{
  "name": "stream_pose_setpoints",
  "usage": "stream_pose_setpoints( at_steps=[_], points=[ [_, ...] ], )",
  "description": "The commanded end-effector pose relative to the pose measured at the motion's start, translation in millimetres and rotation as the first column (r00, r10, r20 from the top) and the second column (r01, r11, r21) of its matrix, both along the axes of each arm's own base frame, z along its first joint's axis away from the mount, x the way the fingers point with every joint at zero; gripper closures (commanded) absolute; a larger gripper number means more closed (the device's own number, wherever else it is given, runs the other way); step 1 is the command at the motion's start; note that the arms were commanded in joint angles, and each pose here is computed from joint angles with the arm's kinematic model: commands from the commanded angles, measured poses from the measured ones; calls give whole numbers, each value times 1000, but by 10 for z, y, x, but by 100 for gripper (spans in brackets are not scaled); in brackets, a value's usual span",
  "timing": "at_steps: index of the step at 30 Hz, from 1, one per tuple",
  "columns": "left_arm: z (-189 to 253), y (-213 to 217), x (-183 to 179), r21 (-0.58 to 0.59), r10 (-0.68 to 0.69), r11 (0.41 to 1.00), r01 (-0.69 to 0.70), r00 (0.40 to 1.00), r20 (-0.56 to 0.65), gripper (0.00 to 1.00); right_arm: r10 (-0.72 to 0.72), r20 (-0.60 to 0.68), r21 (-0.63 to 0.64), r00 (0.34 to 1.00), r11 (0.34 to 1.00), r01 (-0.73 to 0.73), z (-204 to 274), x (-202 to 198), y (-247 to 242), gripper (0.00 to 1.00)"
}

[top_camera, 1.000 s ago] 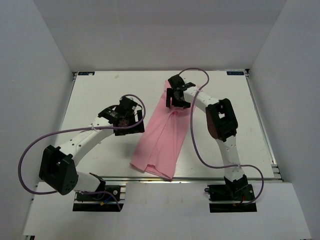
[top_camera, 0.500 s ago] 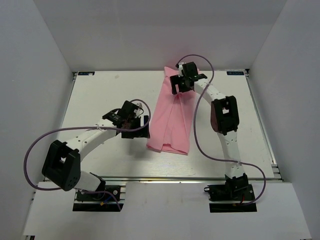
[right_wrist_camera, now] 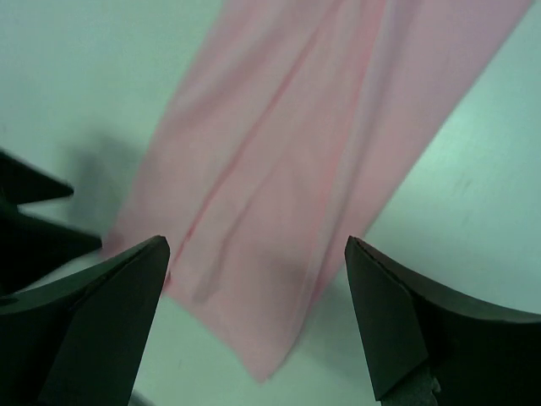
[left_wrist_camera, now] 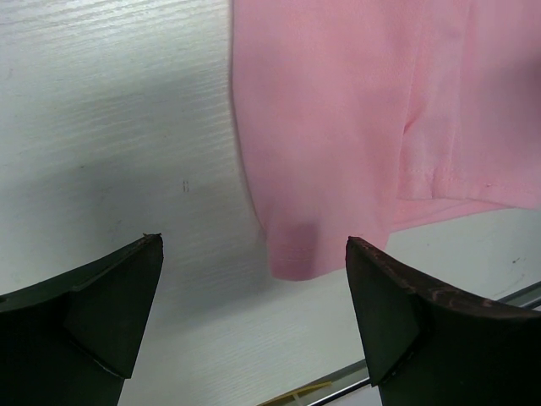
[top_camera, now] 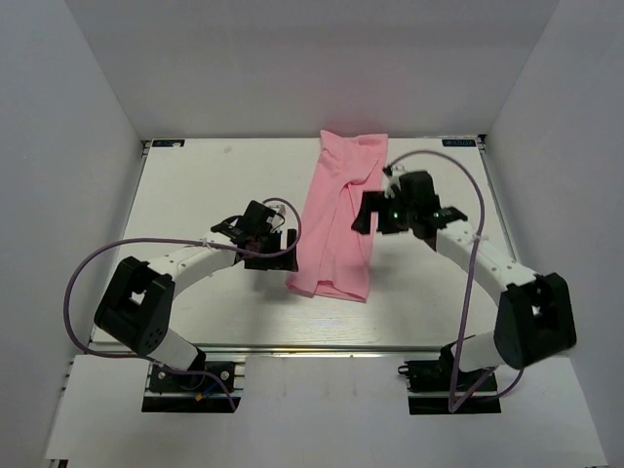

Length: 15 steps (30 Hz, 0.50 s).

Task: Fold and stack the t-shirts
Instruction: Grab the bottom of the folded rectangular tshirt with both arms

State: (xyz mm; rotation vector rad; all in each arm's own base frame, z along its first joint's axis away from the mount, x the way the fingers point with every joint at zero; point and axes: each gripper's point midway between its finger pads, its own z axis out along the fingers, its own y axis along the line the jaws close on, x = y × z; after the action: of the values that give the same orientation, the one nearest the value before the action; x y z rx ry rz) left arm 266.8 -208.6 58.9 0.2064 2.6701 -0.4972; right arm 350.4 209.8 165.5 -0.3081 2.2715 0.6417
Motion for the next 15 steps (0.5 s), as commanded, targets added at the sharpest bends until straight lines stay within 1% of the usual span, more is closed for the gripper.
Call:
stream_pose_setpoints(
  at_steps=[1,2,3,4,5,7,8,9,10,11,14,15],
  points=[
    [79,-104,-2,-60,-50,997,53,997,53,1,-13,-161,110,987,994,31,-337,-521,22,10],
    [122,-129,8,-75,-55,995,59,996,66,1,-22,-210,96,978,994,43,-486,-647,-22,10],
    [89,-130,-21,-80,-60,995,64,997,58,1,-21,-225,87,974,995,42,-554,-759,-38,10],
    [68,-143,-28,-90,-65,994,70,996,62,1,-27,-220,106,975,993,51,-534,-769,-30,10],
    [80,-156,-9,-95,-64,993,71,995,71,1,-29,-267,104,963,993,59,-706,-903,-53,10],
    [3,-161,-68,-98,-77,992,80,996,40,1,-7,-281,136,960,990,47,-741,-981,2,10],
    [-40,-157,-75,-92,-77,993,79,997,28,1,-9,-312,154,950,986,60,-775,-1036,28,10],
    [-31,-168,-58,-96,-77,992,80,996,36,1,5,-340,154,940,987,50,-884,-1140,45,10],
    [-91,-149,-88,-88,-77,993,79,997,20,1,-2,-361,160,932,985,64,-925,-1169,55,10],
    [-80,-162,-68,-93,-77,993,79,997,29,1,3,-374,164,927,985,63,-978,-1212,71,10],
    [-172,-135,-111,-84,-77,993,78,997,11,6,-9,-415,141,910,987,75,-1111,-1279,80,10],
    [-159,-157,-105,-94,-82,992,83,996,16,10,-18,-443,127,896,988,83,-1182,-1311,82,10]
  ],
)
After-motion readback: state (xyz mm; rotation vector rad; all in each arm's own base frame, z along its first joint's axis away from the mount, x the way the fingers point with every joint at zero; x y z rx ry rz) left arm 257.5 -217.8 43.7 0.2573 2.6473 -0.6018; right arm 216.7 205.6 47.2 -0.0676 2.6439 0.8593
